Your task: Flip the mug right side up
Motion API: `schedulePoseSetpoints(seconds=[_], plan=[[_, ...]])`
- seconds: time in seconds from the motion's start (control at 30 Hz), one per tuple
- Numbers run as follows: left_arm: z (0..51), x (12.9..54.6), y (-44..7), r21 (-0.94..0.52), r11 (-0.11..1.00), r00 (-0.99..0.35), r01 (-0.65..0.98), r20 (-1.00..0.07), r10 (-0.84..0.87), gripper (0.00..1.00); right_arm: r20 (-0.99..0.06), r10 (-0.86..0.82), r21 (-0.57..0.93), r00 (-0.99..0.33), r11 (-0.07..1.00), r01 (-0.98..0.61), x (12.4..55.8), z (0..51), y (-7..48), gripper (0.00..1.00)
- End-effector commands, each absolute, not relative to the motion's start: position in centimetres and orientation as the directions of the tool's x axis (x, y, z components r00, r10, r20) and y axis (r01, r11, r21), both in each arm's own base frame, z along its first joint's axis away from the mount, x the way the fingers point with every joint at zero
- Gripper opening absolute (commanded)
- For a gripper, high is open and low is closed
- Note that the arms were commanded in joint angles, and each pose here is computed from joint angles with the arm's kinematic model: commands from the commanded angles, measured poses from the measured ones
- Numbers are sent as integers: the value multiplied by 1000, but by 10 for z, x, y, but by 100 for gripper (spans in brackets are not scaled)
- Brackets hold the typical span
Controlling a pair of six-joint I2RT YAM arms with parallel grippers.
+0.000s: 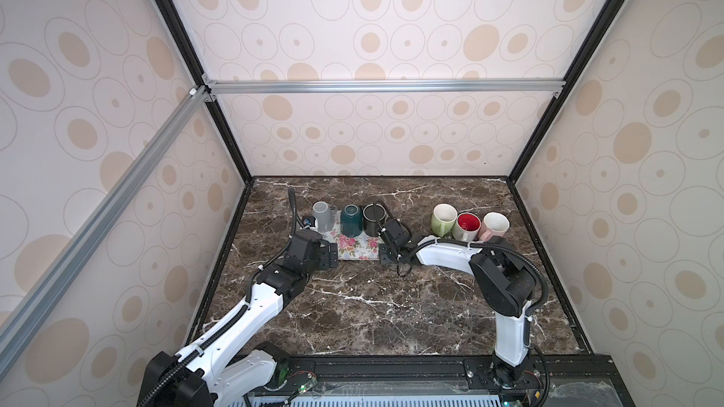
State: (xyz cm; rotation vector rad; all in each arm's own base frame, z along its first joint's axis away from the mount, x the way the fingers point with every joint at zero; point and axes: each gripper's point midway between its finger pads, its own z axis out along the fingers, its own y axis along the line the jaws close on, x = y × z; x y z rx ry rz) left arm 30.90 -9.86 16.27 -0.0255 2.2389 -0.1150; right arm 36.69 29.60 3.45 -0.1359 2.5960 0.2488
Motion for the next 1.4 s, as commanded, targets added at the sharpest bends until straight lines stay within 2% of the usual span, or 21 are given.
schedulePoseSetpoints(seconds=[0.0, 0.13, 0.6, 0.73, 0.8, 0.83, 0.93, 0.97, 1.13, 1.37], plan=[[167, 314, -98, -89, 996, -620, 20, -782, -57, 98, -437, -130, 77, -890, 981, -181, 350, 18, 286, 3], [163, 318, -96, -96, 995, -629, 0, -774, -75, 98, -383, -131, 40, -914, 987, -158, 341, 15, 270, 3], [185, 337, -99, -134, 990, -590, -46, -796, -136, 99, -358, -228, -98, -905, 973, -207, 306, 29, 202, 3], [190, 335, -100, -141, 989, -586, -33, -800, -133, 98, -365, -275, -189, -889, 957, -218, 307, 38, 179, 5], [187, 333, -102, -147, 989, -597, -23, -792, -131, 98, -367, -249, -204, -896, 962, -183, 308, 46, 168, 12], [185, 332, -103, -151, 988, -603, -17, -787, -130, 98, -371, -225, -193, -901, 968, -162, 307, 51, 164, 19], [179, 325, -104, -160, 987, -618, -2, -776, -127, 98, -394, -118, -126, -912, 989, -74, 297, 67, 160, 55], [179, 322, -104, -167, 986, -618, 4, -775, -129, 98, -398, -63, -81, -915, 996, -34, 291, 70, 160, 59], [182, 307, -108, -230, 972, -604, 44, -781, -157, 98, -396, 210, 186, -894, 972, 145, 261, 68, 179, 56], [193, 289, -112, -277, 955, -588, 110, -793, -163, 98, -389, 422, 332, -819, 893, 303, 247, 58, 211, 54]])
